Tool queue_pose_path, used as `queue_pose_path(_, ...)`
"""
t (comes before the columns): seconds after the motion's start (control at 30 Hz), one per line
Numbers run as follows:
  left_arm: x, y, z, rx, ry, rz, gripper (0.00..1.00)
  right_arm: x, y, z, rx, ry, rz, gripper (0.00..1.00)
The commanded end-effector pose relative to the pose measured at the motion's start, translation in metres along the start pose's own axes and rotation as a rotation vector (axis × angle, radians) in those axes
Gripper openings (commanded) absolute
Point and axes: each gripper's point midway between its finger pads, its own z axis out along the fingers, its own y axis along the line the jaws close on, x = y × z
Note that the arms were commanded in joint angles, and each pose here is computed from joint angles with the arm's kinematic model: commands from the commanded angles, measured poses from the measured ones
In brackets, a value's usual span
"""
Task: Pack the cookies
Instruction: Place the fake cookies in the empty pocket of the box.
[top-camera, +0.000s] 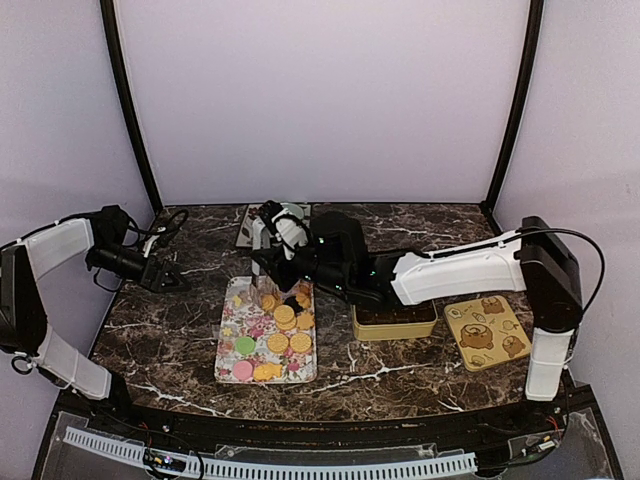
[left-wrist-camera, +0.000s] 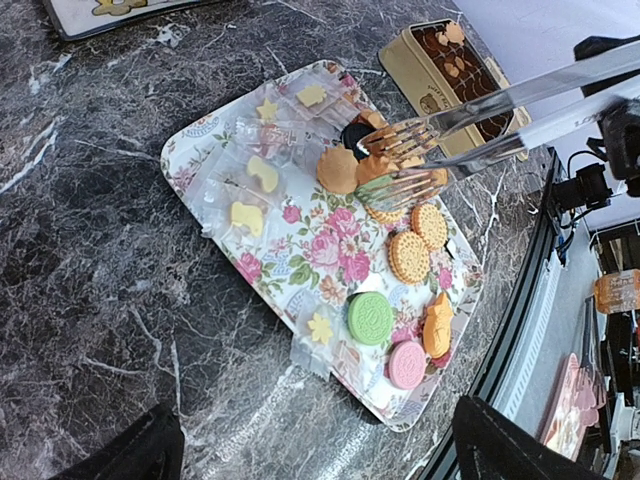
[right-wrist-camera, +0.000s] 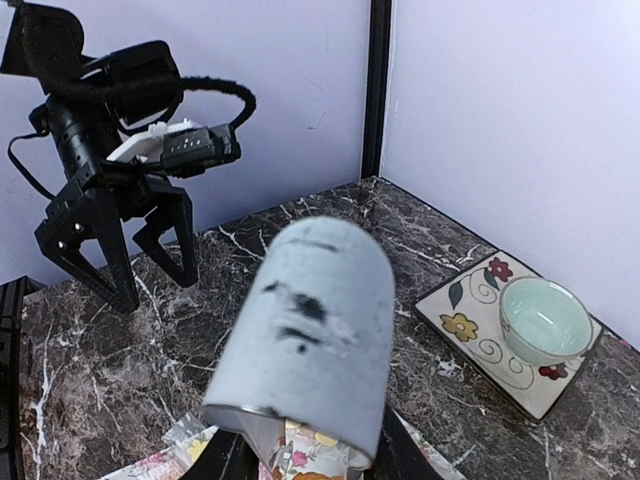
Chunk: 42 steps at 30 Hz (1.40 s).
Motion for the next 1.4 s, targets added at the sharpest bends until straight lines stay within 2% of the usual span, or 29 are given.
queue_pose_path(0.0,0.004,-0.005,-0.001,0.022,-0.002,0.011,0.96,-0.056,-0.018,-0.029,0.019,-0.132,0.037,0.26)
queue_pose_path(0.23,0.003,-0.006,-0.001,0.02,-0.009,0.031,0.96,-0.064,-0.048,-0.071,0.095,-0.137,0.041,0.26)
queue_pose_path(0.5,0.006,-0.006,0.004,0.016,0.014,0.049,0.96,-0.027,-0.116,-0.142,0.3,-0.061,0.042,0.26)
queue_pose_path(0.7,0.004,-0.005,0.007,0.022,0.016,0.044,0.96,-0.003,-0.148,-0.179,0.418,-0.023,0.047,0.26)
queue_pose_path(1.37,0.005,-0.006,0.008,0.009,0.032,0.054,0.96,0.013,-0.16,-0.203,0.484,-0.007,0.049,0.27)
